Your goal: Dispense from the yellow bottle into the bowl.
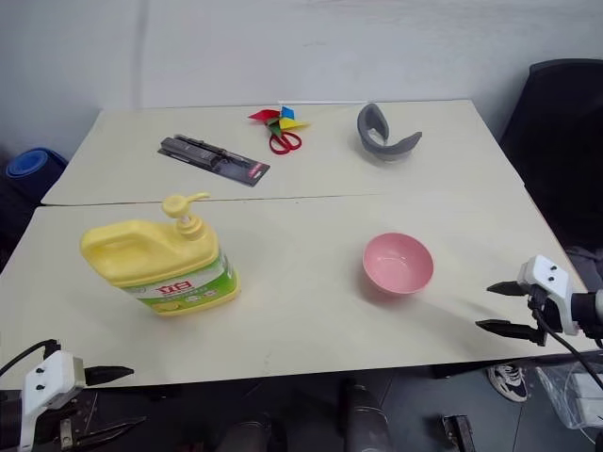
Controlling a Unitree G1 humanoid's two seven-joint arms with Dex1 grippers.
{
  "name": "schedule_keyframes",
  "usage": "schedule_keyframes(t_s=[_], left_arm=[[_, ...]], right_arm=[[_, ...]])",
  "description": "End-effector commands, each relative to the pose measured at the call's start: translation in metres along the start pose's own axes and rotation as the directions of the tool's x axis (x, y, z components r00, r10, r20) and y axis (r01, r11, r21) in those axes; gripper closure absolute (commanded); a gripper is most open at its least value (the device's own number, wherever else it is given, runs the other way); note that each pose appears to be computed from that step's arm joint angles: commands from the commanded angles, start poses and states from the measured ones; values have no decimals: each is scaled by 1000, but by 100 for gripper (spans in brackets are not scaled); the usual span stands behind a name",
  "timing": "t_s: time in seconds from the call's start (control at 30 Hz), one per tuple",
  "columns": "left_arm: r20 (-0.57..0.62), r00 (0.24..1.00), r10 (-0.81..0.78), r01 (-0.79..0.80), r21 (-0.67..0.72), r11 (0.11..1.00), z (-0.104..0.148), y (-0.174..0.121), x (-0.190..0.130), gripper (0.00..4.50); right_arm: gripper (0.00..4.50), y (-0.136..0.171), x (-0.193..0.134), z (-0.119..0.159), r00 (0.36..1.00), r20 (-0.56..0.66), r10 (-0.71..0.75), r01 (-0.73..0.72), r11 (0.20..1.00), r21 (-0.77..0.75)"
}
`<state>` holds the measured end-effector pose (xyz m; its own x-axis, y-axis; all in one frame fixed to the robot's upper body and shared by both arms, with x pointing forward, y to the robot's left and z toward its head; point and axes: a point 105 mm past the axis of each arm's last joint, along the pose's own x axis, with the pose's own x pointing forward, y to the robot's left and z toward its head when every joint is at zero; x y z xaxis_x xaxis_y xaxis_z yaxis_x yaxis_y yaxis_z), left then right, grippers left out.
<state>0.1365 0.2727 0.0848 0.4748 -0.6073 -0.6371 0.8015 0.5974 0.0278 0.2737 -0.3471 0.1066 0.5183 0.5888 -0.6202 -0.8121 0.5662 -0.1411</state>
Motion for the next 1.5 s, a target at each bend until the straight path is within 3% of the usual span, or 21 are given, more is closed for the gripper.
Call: schedule_keyframes(t_s=[0.03,0.27,0.4,0.6,0.73,0.87,1.17,1.27,1.47,1.5], left_arm=[[-6,1000,15,-15,9,1000,-3,1,0,0],[87,994,61,-59,-23,998,15,4,4,0],[146,989,1,4,-33,999,35,-3,3,0],[284,931,-230,233,25,972,102,-34,-9,0],[281,911,-302,272,143,952,138,-37,-11,0],[189,906,-379,326,262,908,154,-38,-10,0],[183,886,-425,331,393,858,193,-20,-6,0],[188,879,-438,333,416,846,201,-17,-3,0],[194,870,-453,337,437,834,210,-16,1,0],[194,870,-454,336,439,833,211,-16,1,0]], right_arm=[[3,-3,-2,5,1000,18,-25,25,999,-22],[3,3,3,13,1000,23,6,-5,999,-40],[3,11,0,29,996,73,58,-59,998,4],[3,47,6,80,973,138,188,-180,982,-63],[3,68,27,108,966,142,215,-191,967,-168],[3,74,57,120,979,115,169,-140,964,-225],[3,74,93,122,985,131,109,-79,973,-216],[64,76,102,120,985,139,101,-71,976,-205],[268,74,114,113,989,131,62,-36,981,-193],[268,72,116,112,990,132,50,-26,983,-184]])
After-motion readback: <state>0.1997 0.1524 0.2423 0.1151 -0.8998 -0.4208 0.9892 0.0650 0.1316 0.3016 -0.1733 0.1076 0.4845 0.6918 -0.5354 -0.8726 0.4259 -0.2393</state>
